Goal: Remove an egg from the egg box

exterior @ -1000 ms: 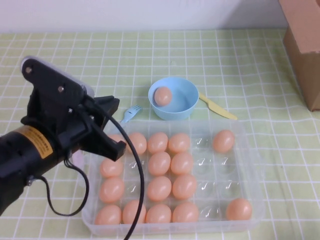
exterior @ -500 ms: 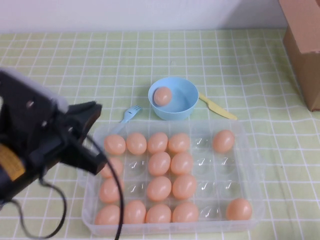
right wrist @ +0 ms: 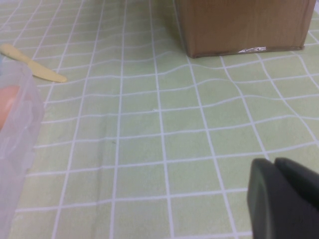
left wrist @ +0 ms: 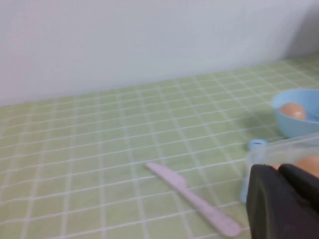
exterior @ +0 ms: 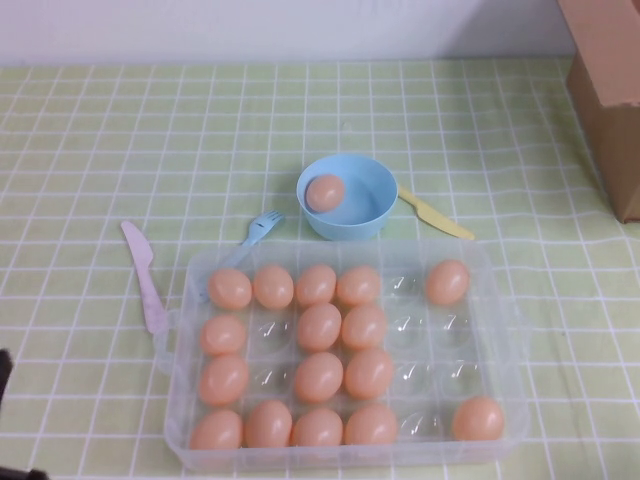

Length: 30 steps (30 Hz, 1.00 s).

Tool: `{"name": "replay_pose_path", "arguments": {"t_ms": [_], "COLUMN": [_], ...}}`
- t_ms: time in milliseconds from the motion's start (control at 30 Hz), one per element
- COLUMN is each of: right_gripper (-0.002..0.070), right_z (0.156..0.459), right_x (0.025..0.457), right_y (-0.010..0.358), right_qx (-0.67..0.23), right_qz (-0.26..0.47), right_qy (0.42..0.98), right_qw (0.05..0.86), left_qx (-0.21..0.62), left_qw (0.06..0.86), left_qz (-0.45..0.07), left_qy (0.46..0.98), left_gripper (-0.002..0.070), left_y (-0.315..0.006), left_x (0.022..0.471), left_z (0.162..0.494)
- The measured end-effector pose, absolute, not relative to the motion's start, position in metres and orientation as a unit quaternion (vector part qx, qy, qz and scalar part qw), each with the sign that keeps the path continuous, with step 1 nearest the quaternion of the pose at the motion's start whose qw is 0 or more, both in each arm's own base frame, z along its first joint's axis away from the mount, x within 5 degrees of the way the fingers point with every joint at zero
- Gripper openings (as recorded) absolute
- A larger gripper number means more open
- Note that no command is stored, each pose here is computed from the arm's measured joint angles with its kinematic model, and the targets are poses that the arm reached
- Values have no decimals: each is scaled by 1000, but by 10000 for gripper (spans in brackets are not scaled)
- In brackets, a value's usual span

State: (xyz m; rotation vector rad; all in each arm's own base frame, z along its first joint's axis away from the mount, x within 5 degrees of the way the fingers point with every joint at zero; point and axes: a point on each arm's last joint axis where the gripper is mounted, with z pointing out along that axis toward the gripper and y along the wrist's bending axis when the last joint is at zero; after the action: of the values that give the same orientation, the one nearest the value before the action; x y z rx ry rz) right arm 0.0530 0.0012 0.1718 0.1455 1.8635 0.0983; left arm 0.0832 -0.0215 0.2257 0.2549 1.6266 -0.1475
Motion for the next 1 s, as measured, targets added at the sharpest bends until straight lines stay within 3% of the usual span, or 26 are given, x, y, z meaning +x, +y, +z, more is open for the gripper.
{"name": "replay_pose_path", "arguments": {"t_ms": [233,433,1000], "right_gripper": [-17,-17,-17], "right_z": [172,172,172], "right_x": [53,53,53], "right_y": [1,1,1], "right_qx": [63,63,63], "right_qz": [42,42,42], "right_qy": [802,802,802], "right_qw": [593,593,593], "left_qx": [53,24,50], "left_qw": [702,684,602], "left_qz": [-17,-13,0], "left_qy": [710,729,797], "left_gripper": [-4,-4,-4], "left_y": [-6,-3,-4], "left_x": [65,59,55], "left_z": [201,194,174]}}
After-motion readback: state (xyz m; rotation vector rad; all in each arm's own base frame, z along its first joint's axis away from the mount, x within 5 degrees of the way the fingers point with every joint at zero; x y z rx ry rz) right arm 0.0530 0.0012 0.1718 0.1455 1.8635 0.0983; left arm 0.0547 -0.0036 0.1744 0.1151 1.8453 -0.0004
